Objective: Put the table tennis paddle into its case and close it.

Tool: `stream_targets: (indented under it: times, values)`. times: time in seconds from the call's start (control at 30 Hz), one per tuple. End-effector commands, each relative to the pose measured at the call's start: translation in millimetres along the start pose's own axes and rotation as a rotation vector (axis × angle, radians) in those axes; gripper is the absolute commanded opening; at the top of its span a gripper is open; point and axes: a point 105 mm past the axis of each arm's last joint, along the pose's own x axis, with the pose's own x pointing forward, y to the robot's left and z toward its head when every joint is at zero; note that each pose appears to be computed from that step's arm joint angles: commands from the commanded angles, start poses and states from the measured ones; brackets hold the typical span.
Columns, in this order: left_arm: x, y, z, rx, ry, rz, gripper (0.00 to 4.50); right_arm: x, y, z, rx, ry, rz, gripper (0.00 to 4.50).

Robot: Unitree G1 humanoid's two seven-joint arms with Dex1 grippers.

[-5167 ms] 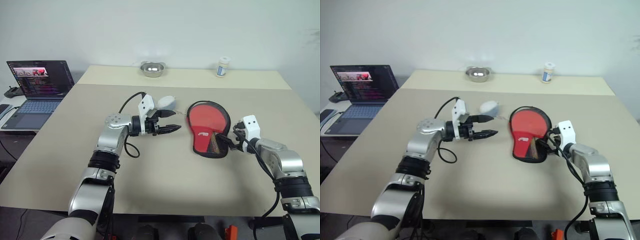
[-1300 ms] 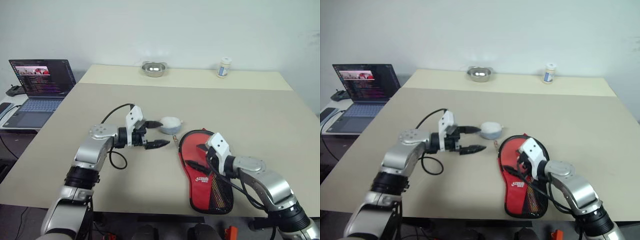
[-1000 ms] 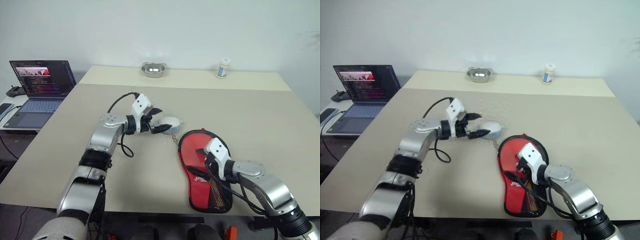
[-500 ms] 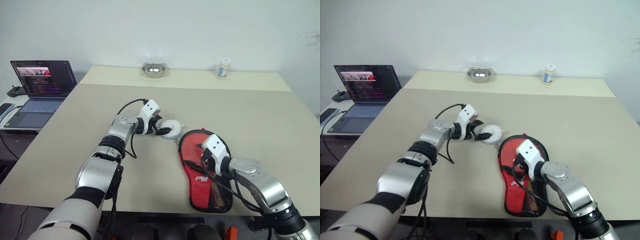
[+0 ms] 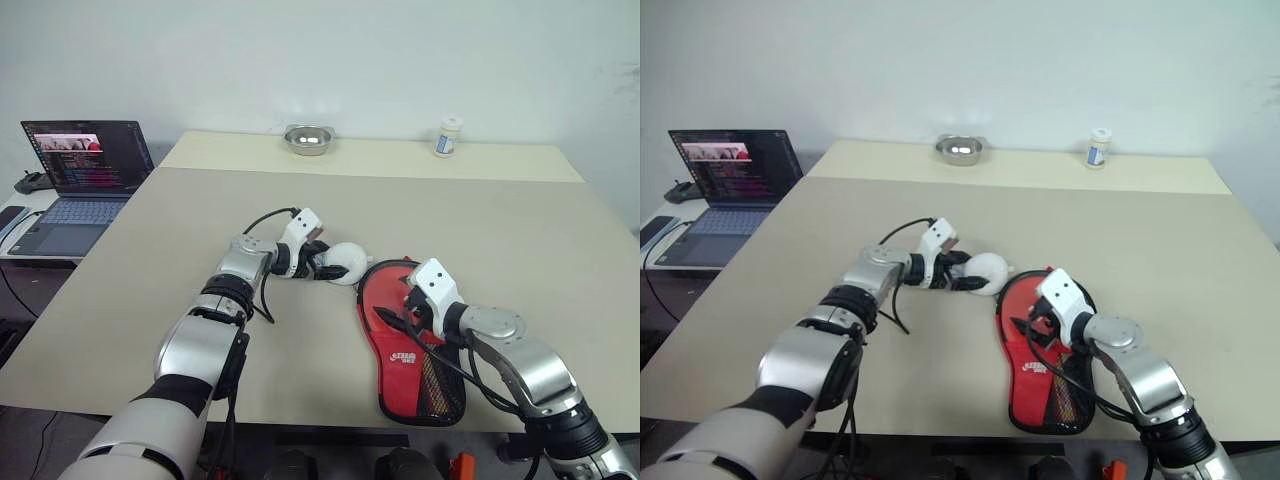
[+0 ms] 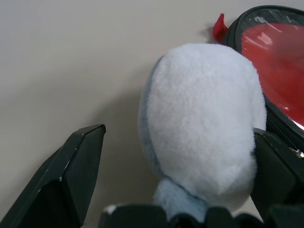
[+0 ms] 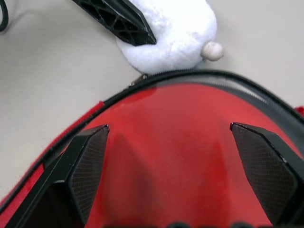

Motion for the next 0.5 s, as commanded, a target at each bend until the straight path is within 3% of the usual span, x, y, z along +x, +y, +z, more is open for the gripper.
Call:
stream_targets:
  times: [0.03, 0.27, 0.4, 0.5]
  values:
    - [5.5, -3.8, -10.7, -0.012, 0.039, 0.002, 4.48, 0.3, 5.4, -6.9, 0.004, 0.039, 0.034, 4.50]
    - [7.4, 9.1, -10.0, 0.073, 0.114, 0.127, 4.48, 0.8, 11.4, -44.8, 0.052, 0.192, 0.060, 4.50]
    - [10.0, 28.7, 16.0, 0.165, 0.099, 0.337, 4.48, -5.7, 18.2, -58.1, 0.060, 0.257, 0.106, 4.50]
    - [19.8, 25.8, 38.0, 0.211, 0.059, 0.375, 4.48, -7.7, 19.5, -60.9, 0.066, 0.271, 0.111, 4.50]
